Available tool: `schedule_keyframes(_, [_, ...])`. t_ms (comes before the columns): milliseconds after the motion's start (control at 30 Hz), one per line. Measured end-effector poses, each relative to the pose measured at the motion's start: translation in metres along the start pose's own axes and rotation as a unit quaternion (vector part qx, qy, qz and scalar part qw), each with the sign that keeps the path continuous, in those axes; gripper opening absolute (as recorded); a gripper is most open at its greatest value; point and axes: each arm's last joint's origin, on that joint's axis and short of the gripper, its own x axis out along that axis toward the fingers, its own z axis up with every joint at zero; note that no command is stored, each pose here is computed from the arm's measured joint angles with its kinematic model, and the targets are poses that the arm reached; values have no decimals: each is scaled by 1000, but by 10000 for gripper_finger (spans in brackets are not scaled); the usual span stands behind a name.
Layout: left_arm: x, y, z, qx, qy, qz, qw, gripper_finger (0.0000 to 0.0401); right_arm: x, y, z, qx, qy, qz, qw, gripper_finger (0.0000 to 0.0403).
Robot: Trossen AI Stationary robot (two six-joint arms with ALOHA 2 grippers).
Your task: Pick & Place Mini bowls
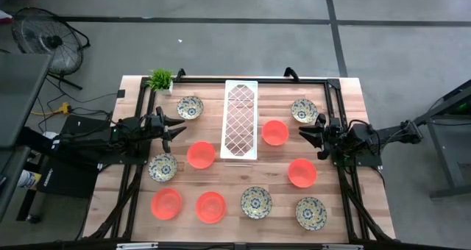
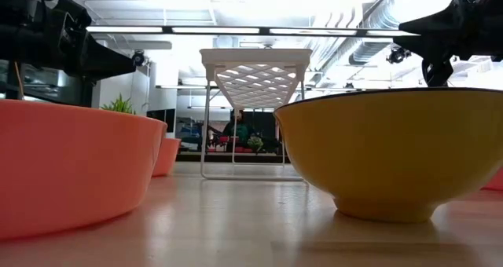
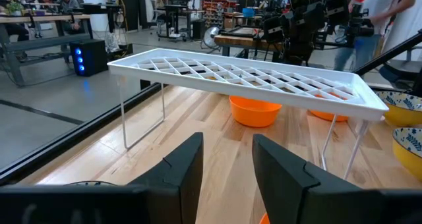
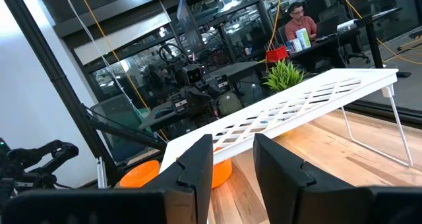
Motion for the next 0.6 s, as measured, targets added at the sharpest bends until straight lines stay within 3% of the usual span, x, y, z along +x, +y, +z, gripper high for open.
schedule_keyframes(233, [0, 0, 0, 0, 0, 0, 1000, 129, 0, 0, 0, 1, -2, -5, 1000, 98])
schedule_keyframes(600, [0, 0, 0, 0, 0, 0, 1000, 129, 0, -1, 1, 49, -13, -19, 999, 98])
